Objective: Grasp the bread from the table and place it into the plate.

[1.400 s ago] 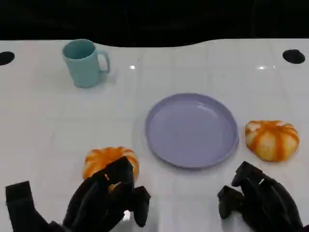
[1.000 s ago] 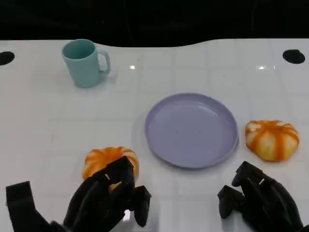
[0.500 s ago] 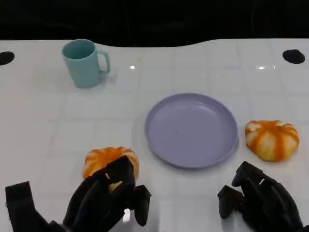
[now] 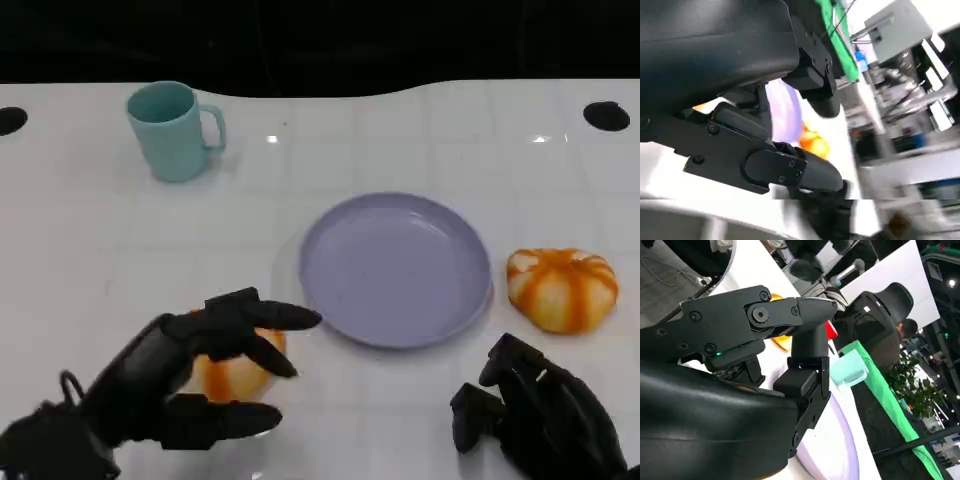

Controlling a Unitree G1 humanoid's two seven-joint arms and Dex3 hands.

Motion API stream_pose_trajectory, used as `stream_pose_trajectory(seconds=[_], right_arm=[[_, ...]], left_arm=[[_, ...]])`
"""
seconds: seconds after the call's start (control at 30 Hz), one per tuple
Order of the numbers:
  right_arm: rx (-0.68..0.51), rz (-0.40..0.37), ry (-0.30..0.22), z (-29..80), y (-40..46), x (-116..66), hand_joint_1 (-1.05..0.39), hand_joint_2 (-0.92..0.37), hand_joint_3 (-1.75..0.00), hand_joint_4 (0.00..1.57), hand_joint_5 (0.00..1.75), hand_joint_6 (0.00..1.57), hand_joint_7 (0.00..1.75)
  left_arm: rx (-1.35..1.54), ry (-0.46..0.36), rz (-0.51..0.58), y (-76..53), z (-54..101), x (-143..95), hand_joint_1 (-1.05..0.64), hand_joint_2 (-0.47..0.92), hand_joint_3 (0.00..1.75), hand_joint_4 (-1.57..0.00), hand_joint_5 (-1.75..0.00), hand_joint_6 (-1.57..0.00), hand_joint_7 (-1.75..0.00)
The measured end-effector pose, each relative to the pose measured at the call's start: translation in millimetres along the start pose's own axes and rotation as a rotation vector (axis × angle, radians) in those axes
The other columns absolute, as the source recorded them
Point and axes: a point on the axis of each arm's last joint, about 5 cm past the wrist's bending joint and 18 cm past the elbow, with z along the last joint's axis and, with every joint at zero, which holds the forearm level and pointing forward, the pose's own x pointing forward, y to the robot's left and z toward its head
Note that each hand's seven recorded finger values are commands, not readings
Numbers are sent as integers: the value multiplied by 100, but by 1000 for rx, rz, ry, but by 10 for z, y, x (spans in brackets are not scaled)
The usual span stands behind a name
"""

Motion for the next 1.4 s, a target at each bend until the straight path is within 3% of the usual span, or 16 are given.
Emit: stream_pose_trajectory(seconds=[0.27,0.7,1.4], right_arm=[[-2,7,-4,2,-1,0,-56,-92,-24,78,167,68,141],[-1,8,-5,4,-5,-4,-55,-92,-24,77,168,68,142],[-4,5,-4,19,7,-16,-55,-92,-24,77,167,68,142]], left_arm=[[630,102,-95,238,327,-8,-85,92,6,-9,-57,-26,-6],[930,239,-171,184,363,128,-85,92,0,-23,-36,-29,-1],[956,472,-384,10,-206,531,-74,92,1,-37,-23,-33,-1]])
